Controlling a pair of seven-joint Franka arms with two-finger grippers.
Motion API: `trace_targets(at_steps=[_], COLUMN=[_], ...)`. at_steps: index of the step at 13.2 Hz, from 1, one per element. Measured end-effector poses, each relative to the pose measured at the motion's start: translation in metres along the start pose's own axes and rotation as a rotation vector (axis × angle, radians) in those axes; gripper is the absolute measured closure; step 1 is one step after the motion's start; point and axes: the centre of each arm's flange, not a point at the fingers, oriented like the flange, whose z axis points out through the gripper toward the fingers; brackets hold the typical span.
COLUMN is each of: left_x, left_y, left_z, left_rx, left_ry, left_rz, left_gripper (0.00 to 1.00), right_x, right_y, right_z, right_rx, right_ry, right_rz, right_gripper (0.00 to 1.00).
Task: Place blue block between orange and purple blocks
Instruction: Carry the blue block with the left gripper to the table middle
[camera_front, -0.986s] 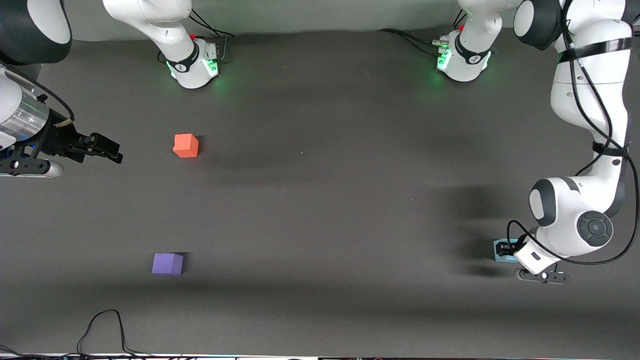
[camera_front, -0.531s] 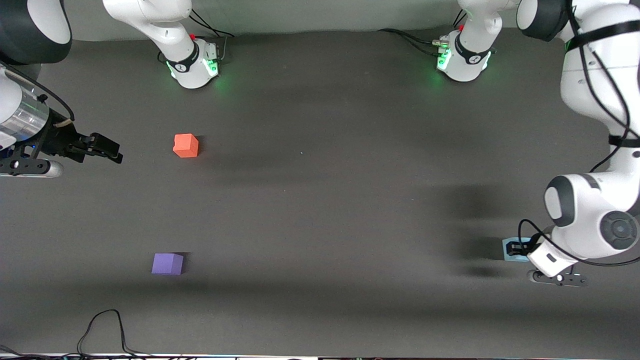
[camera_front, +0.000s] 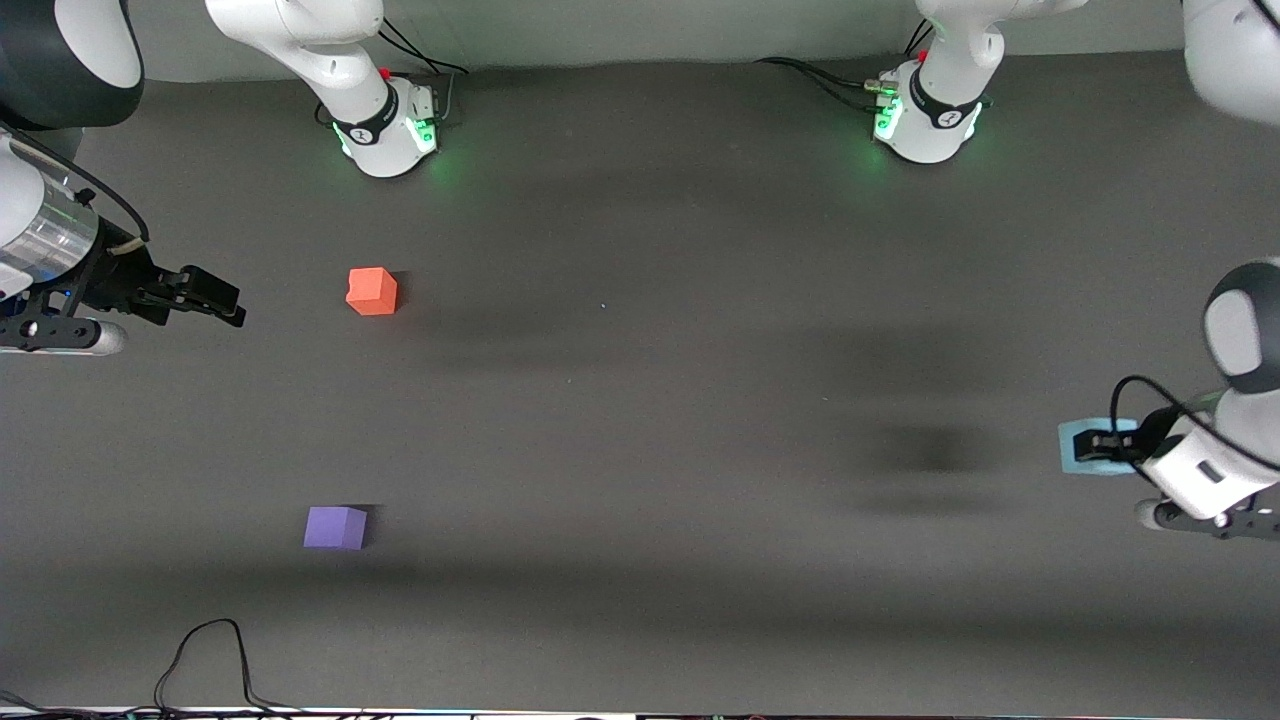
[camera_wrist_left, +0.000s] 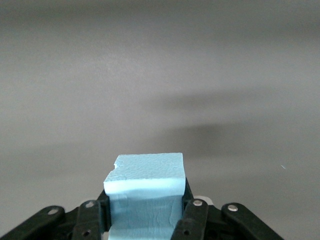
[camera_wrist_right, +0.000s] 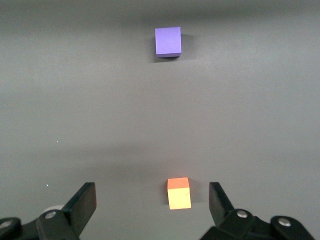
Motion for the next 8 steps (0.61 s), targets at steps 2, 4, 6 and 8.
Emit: trace_targets(at_steps=[2,4,6,8], left_x=[-0.005,-0.004,-0.008,-0.02], left_y=[0.027,0.083,0.159,0.241], left_z=[-0.023,-0.031,-0.03,-0.028], left_rx=[-0.005,-0.006,-0.009,-0.016], left_ry=[-0.008,-0.009,-0.011,-0.014], left_rz=[-0.023,-0.046,-0.08,-0.125], left_gripper=[0.48,0.48,0.48,0.48], right_x=[0.0,0.0,0.0,0.0], right_y=[0.0,0.0,0.0,0.001], right_z=[0.0,0.0,0.0,0.0], right_rx=[0.0,0.0,0.0,0.0], right_ry=[0.0,0.0,0.0,0.0], right_rz=[0.0,0.0,0.0,0.001], right_gripper=[0.0,0.0,0.0,0.0])
